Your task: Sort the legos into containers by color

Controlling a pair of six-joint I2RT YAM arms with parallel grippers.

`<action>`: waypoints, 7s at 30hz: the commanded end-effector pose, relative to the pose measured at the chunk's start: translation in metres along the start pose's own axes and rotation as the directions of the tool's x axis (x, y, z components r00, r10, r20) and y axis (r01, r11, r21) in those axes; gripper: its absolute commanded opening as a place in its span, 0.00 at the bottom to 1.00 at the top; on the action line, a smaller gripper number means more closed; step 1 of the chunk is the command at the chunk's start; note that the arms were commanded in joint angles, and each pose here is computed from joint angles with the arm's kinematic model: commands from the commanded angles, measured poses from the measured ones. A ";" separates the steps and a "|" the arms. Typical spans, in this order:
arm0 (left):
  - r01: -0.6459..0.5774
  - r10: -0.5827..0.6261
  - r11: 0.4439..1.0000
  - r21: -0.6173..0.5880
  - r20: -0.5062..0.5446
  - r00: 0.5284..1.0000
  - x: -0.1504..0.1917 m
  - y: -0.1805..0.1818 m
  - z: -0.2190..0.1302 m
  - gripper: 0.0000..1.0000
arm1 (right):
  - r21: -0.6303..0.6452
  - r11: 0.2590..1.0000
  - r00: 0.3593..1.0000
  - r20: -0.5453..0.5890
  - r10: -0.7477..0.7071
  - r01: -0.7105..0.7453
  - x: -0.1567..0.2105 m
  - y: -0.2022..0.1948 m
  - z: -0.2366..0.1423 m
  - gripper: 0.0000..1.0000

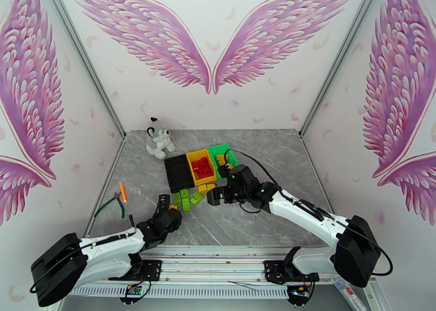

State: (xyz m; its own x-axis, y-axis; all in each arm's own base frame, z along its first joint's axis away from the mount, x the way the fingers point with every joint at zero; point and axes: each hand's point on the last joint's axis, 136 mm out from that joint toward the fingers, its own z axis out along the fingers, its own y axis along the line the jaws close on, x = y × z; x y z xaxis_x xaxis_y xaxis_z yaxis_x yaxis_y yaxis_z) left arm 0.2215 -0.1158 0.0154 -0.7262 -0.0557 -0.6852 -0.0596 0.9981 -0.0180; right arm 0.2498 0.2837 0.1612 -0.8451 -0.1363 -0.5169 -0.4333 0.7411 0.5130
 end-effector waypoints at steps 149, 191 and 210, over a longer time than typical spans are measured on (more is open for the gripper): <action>-0.299 0.313 0.848 0.438 0.042 0.949 -0.078 -0.221 0.021 0.83 | 0.326 0.934 0.947 0.318 0.037 -0.146 -0.038 -0.081 -0.088 0.98; -0.451 0.461 0.783 0.428 0.089 0.883 -0.081 -0.217 0.038 0.30 | 0.335 0.926 0.939 0.340 0.052 -0.173 -0.038 -0.088 -0.095 0.98; -0.382 0.315 0.845 0.375 0.228 0.921 -0.224 -0.245 0.002 0.32 | 0.339 0.921 0.930 0.364 0.057 -0.189 -0.038 -0.091 -0.103 0.98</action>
State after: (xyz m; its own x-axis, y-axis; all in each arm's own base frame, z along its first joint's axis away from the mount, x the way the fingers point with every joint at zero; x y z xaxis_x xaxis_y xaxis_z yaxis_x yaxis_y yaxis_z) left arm 0.3755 -0.3510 0.1714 -0.5099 0.2629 -0.8191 0.5253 0.8492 -0.0544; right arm 0.2907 0.1609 0.2068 -0.6992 0.1419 -0.7007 -0.1576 0.9254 0.3447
